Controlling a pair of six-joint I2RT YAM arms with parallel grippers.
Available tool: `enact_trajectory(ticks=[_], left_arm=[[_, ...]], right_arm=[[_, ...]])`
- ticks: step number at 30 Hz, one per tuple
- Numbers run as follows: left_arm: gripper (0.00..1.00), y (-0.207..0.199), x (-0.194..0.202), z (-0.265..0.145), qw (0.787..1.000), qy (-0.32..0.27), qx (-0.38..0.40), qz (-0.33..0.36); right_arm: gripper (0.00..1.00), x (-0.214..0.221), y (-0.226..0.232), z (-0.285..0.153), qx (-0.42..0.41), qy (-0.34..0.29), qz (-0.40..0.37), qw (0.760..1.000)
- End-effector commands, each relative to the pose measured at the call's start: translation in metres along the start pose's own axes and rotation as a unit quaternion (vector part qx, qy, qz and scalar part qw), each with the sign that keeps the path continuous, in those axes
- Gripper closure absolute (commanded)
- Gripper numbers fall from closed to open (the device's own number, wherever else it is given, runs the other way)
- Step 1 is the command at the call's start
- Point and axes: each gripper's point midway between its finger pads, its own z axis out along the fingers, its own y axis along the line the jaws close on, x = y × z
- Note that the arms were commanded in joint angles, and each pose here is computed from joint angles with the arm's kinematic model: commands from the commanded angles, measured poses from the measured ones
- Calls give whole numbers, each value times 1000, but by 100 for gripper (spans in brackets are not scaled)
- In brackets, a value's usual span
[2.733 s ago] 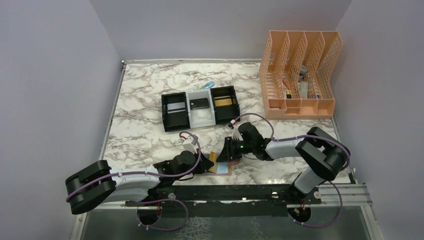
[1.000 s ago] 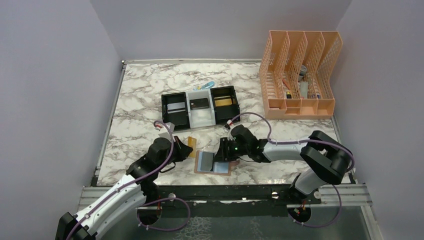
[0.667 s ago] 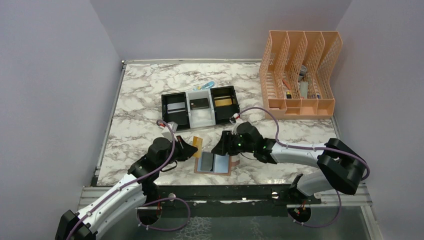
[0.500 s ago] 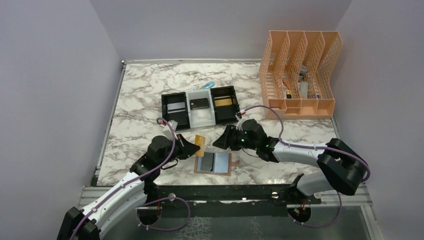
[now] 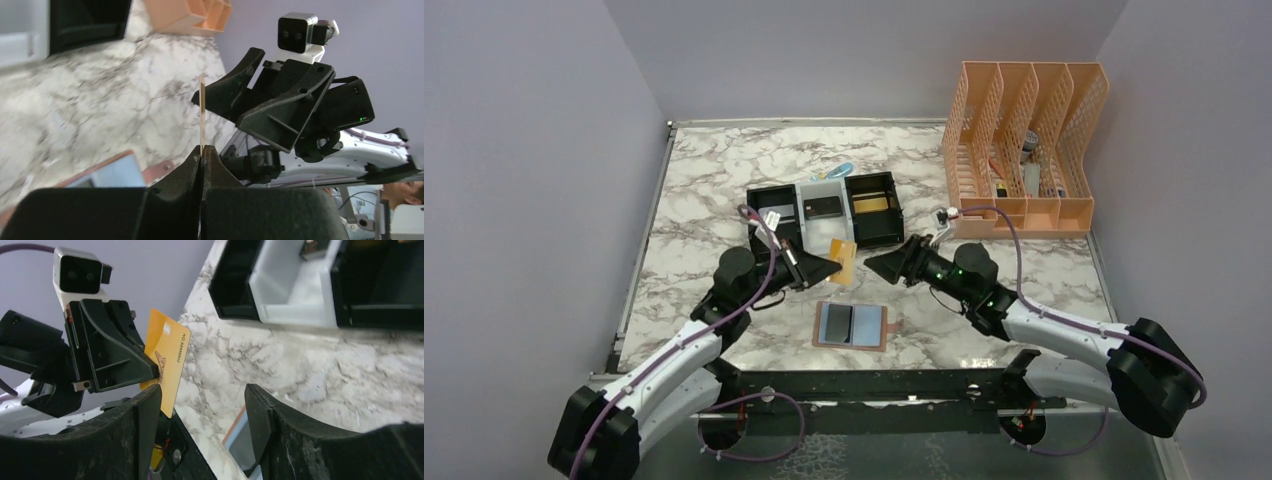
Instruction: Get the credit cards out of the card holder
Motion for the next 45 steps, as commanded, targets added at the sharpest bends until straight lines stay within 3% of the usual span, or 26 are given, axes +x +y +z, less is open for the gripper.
enact_trajectory(ticks=[1,7,16,26,35,45], left_arm=[[100,-54,-25,16,996,15,73,43],[100,-69,-39,34,994,23,89,51],[100,-67,-42,43,994,15,105,25],[100,-65,-35,41,992,18,125,-5],[100,-58,-32,44,993,25,116,-8],[100,-59,-33,41,993,15,117,-5]], right_arm=[[37,-25,34,4,-31,15,-56,998],[37,-47,37,-3,-107,48,-2,993],[41,-36,53,-1,-192,105,9,976],[54,-43,63,10,-265,98,27,959],[69,-45,63,16,-272,97,37,957],[94,-49,67,16,-279,93,43,955]])
